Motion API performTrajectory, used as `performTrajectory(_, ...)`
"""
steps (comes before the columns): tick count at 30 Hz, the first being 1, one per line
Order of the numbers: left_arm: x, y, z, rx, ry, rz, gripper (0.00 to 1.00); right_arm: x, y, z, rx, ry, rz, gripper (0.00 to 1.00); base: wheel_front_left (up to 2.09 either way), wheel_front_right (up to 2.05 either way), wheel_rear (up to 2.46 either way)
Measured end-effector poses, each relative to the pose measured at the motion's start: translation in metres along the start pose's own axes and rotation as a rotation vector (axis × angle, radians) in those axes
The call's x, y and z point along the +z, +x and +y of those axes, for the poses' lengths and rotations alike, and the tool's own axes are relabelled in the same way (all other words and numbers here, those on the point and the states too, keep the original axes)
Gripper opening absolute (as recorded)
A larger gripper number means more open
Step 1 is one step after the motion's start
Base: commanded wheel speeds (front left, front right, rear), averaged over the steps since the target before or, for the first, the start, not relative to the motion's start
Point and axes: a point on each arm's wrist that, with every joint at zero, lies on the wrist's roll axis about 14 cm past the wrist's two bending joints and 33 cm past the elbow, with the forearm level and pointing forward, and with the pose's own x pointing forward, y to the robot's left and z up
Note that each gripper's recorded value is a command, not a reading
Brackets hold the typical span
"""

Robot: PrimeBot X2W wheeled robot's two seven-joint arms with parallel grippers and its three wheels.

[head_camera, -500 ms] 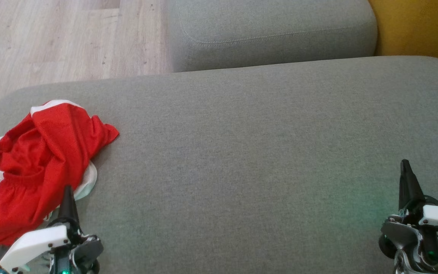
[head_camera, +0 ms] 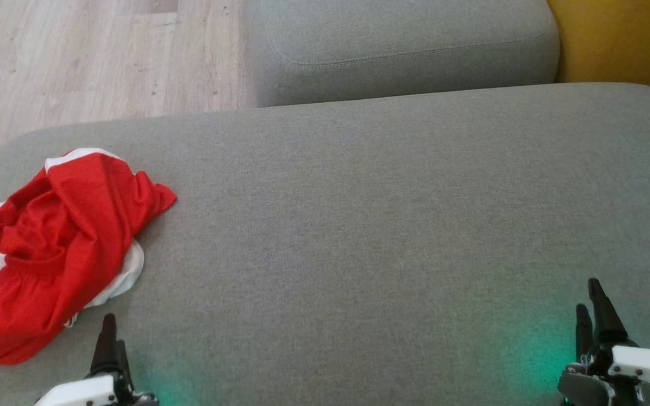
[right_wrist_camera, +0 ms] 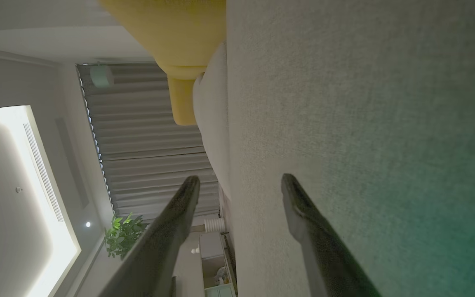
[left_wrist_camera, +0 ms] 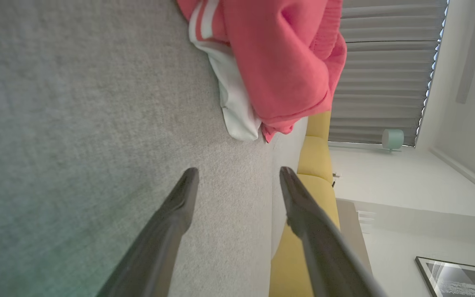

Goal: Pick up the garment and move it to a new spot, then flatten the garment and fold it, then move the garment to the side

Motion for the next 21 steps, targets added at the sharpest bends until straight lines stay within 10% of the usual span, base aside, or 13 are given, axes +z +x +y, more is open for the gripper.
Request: performTrajectory(21,-0.007,0.004,-0.023,-0.053,0.267,-0.005,1.0,-0.017,0.006,0.018,0.049,-0.306,0.03,1.0,0.0,0.0,0.0)
